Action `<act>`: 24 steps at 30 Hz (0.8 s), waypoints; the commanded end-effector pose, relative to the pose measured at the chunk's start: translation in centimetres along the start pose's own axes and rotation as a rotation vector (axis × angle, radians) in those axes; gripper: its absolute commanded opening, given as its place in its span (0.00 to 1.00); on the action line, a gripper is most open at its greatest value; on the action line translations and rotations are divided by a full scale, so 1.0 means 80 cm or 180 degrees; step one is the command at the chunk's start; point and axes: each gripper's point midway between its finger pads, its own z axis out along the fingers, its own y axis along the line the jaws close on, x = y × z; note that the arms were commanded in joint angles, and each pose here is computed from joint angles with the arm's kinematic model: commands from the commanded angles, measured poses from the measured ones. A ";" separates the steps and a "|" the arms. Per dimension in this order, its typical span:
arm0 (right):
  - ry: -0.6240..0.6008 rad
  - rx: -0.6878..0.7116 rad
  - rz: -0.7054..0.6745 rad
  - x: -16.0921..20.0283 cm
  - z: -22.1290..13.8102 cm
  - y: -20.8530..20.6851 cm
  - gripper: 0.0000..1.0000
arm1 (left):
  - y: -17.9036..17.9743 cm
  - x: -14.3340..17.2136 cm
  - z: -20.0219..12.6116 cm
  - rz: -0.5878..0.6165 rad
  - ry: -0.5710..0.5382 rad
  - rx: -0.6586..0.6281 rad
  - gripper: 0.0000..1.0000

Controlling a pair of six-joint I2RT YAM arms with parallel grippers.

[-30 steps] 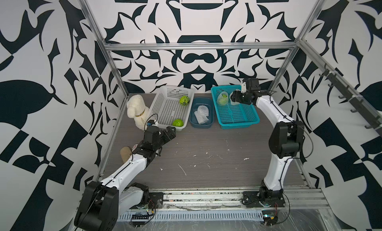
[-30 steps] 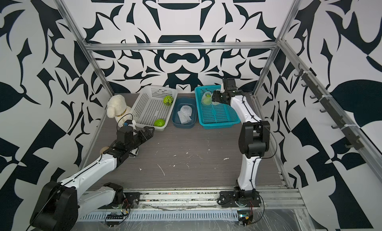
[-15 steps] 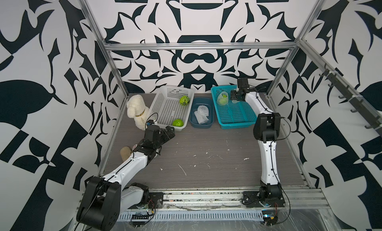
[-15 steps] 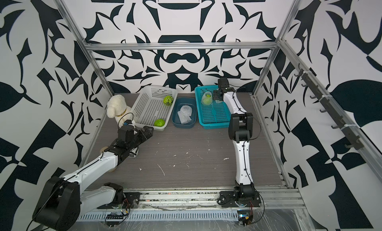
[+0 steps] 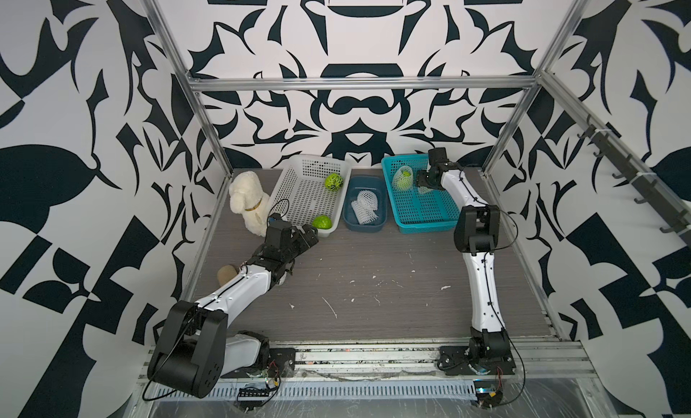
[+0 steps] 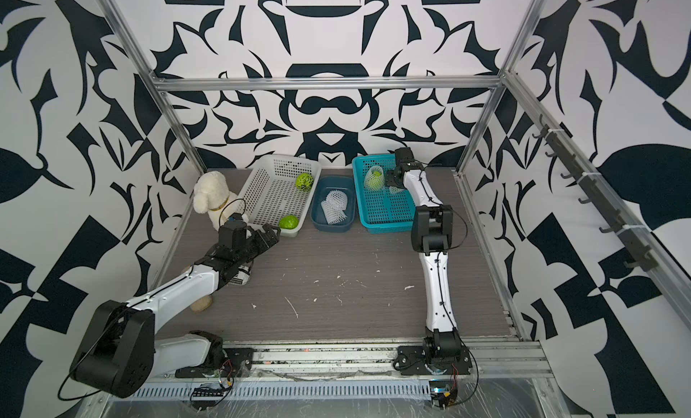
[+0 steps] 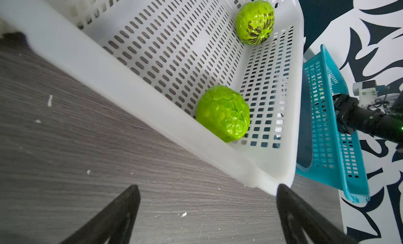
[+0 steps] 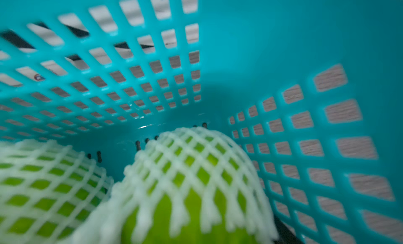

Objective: Sleeve custard apples in foam nets
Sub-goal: Place the custard apple in the basket.

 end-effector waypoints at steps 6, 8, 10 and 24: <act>-0.0122 -0.0082 0.0084 -0.022 -0.015 0.003 0.70 | -0.012 -0.013 -0.004 -0.0015 -0.0074 0.0083 1.00; -0.0118 -0.0097 0.0085 -0.022 -0.015 0.004 0.70 | -0.014 -0.014 -0.005 -0.0020 -0.0084 0.0097 0.99; -0.0113 -0.0112 0.0089 -0.021 -0.015 0.005 0.71 | -0.014 -0.014 -0.006 -0.0017 -0.0091 0.0102 1.00; -0.0062 -0.0100 0.0133 -0.018 -0.020 0.003 0.99 | -0.018 -0.016 -0.007 -0.0016 -0.0095 0.0132 1.00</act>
